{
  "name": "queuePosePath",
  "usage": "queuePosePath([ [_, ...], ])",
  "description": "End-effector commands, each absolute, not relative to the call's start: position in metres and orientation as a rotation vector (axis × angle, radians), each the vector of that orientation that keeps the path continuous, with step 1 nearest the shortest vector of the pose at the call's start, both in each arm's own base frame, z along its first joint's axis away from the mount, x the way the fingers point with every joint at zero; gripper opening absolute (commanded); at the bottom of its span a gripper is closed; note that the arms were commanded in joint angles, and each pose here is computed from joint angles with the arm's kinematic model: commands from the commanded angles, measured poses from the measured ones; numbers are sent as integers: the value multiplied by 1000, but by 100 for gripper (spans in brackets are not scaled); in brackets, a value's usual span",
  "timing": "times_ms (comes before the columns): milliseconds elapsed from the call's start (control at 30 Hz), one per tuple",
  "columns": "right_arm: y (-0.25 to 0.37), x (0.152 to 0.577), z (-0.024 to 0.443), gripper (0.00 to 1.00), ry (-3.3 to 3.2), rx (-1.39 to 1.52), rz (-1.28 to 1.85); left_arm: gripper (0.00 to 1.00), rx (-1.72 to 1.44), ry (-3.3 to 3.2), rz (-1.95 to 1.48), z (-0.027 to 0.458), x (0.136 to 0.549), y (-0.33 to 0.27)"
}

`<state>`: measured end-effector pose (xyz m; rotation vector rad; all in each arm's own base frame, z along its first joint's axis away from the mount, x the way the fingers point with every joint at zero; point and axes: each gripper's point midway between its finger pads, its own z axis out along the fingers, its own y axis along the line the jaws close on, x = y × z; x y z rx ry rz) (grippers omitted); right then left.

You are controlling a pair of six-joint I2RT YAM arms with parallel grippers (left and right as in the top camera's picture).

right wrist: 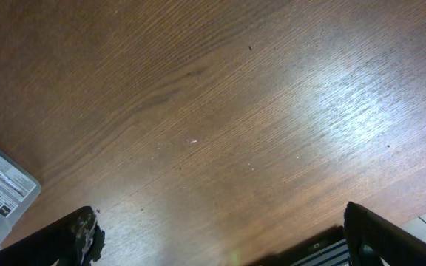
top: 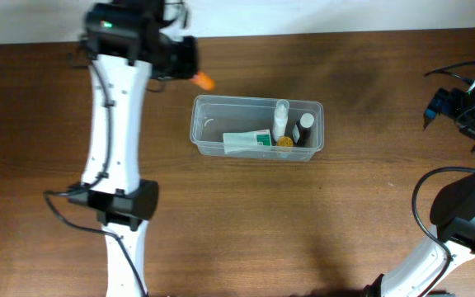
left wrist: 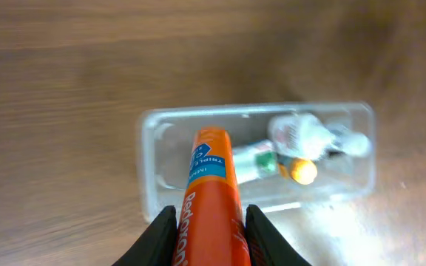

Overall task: Pack container
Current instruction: 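Lift the orange tube and carry it right over the container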

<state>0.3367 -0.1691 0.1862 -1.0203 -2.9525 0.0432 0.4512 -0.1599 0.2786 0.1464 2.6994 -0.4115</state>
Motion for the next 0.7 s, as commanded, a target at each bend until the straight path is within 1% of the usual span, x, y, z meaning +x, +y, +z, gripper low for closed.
queuePosePath([
  [0, -170, 333, 199, 98, -2980, -1046, 76, 19, 240, 2632, -432, 304, 434, -188],
  [133, -170, 333, 199, 98, -2980, -1046, 75, 19, 294, 2620, -360, 303, 425, -209],
  [300, -170, 333, 199, 98, -2980, -1046, 75, 20, 291, 2624, -253, 295, 423, -219],
  [667, -170, 333, 199, 98, -2980, -1046, 75, 19, 356, 2641, -269, 259, 432, -261],
])
